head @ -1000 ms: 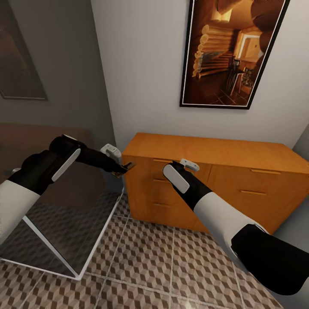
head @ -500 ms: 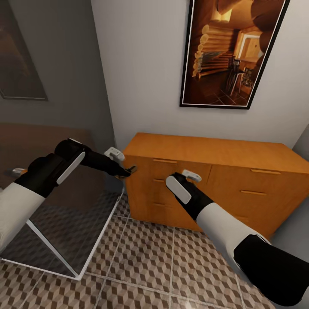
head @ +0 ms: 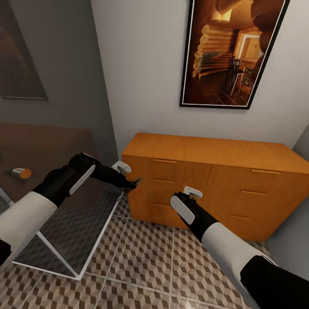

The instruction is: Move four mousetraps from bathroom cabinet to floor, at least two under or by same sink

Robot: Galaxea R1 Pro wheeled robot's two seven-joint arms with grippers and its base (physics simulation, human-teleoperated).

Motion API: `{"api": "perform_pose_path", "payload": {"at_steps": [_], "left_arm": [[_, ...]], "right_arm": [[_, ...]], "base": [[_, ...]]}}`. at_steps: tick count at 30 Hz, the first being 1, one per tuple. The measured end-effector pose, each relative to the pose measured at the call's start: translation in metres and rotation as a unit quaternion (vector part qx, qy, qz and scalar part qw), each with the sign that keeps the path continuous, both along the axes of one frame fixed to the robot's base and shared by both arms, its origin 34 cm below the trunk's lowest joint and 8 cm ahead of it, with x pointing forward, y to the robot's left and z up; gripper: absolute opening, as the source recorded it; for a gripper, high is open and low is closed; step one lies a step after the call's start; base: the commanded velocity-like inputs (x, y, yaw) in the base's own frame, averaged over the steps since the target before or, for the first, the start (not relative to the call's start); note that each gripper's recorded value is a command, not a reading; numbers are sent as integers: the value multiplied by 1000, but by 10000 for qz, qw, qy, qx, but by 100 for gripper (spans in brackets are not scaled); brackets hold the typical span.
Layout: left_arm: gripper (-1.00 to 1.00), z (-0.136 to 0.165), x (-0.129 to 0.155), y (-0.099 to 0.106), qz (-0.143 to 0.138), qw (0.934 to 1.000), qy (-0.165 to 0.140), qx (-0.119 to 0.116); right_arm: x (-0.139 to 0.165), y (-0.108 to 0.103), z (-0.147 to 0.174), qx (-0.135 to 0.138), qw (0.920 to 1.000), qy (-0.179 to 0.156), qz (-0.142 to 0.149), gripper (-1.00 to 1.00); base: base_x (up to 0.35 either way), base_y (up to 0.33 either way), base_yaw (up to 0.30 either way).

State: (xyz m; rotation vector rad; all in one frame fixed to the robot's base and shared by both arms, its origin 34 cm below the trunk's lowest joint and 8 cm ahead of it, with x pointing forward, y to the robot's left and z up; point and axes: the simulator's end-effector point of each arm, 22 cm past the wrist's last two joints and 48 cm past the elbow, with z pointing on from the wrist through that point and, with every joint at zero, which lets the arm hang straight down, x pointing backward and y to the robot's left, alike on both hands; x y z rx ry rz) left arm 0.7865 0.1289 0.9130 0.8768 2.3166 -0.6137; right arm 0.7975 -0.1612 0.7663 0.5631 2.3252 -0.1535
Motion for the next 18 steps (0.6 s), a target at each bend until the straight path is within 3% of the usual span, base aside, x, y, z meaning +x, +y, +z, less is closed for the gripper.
{"api": "perform_pose_path", "payload": {"at_steps": [8,13,18], "left_arm": [[-100,-58,-11,-20,-138,9993,345,66],[-100,-86,-24,-45,-304,9982,504,76],[-100,-96,-28,-51,-299,9981,532,115]], "right_arm": [[-14,-14,-29,-44,9998,106,136,-100],[-25,-15,-42,-43,9997,214,149,-100],[-26,-17,-43,-135,9996,195,180,-100]], "base": [[0,0,0],[0,0,0],[0,0,0]]}}
